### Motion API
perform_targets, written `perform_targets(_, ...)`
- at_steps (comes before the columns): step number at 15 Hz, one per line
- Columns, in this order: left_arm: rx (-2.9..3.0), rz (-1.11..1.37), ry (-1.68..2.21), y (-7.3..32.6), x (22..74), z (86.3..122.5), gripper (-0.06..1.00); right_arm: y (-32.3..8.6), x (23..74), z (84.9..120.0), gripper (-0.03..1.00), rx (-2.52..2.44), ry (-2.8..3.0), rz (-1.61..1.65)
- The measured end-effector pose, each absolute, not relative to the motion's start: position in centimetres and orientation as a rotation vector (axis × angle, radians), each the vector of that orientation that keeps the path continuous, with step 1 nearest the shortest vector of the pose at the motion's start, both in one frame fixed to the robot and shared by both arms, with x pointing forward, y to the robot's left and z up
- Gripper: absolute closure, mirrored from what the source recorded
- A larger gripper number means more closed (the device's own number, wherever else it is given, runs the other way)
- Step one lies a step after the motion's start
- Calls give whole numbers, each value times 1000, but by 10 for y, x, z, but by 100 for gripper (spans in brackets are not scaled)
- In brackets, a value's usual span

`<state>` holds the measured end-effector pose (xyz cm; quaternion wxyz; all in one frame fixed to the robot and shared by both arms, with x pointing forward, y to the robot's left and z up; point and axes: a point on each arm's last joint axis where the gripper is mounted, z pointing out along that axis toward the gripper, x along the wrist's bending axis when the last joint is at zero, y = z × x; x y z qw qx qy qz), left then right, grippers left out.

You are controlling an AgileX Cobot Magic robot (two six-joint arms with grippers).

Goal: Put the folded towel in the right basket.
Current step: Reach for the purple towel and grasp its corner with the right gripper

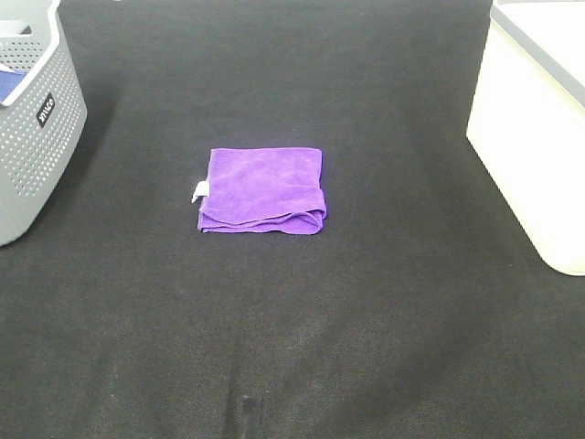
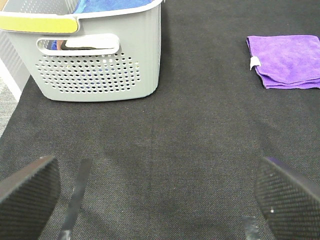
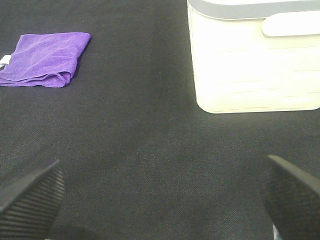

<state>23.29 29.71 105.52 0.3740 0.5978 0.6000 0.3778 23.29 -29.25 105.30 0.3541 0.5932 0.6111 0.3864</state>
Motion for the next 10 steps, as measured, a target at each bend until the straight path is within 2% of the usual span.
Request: perform_targets(10, 1531, 968, 1536, 297, 233, 1055, -5, -293, 233, 1053, -1, 1533, 1580, 998)
